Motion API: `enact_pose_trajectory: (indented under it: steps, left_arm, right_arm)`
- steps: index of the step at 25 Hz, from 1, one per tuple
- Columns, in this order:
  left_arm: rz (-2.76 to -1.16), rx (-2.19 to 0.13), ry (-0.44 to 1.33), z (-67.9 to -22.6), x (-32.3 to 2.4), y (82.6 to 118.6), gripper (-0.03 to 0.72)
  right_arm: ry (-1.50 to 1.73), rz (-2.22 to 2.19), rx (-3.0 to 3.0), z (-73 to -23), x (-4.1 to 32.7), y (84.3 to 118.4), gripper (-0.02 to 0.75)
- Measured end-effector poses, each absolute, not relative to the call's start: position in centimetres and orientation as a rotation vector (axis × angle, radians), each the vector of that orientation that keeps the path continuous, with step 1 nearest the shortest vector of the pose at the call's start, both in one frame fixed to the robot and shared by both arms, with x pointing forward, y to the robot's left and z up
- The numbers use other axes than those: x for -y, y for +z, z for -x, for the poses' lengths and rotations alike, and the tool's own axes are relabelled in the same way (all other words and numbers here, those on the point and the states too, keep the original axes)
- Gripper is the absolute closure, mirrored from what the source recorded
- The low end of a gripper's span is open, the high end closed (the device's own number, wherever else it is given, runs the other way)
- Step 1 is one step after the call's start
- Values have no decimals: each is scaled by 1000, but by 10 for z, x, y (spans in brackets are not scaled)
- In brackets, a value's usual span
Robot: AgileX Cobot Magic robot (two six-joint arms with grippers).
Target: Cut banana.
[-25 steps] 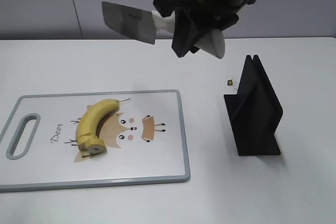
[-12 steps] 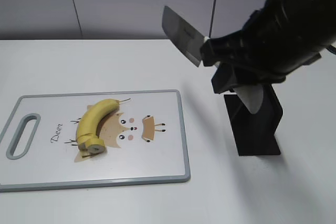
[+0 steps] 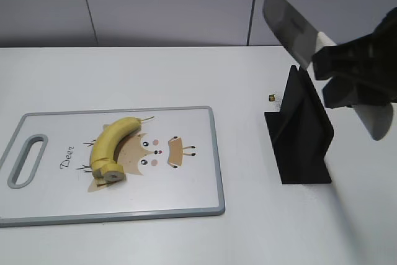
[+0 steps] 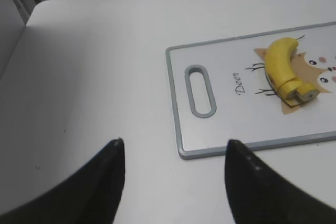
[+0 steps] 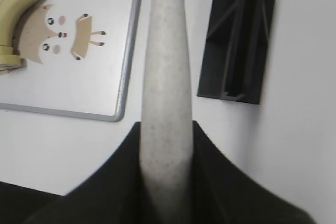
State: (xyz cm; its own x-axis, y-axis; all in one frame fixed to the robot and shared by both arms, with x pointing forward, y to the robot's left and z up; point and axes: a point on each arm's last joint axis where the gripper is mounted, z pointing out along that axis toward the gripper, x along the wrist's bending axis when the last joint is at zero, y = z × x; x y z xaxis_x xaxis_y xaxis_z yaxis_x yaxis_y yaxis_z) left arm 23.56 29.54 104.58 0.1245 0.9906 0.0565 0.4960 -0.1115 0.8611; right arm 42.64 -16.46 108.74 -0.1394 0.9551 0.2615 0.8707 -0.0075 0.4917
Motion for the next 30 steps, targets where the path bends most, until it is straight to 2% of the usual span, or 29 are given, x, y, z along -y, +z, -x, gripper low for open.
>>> enact_pose_trajectory:
  steps: [9, 15, 30]
  left_arm:
    - [-1680, -1468, 908, -234, -297, 1044, 101]
    - [-1680, -1468, 908, -234, -297, 1044, 106]
    - [-1681, -1468, 908, -234, -297, 1044, 121]
  right_arm:
    - [732, -2047, -1957, -420, 181, 1088, 576]
    - [674, -2053, -1908, -420, 187, 1063, 576]
    - [546, -1973, -1951, -456, 166, 1009, 576]
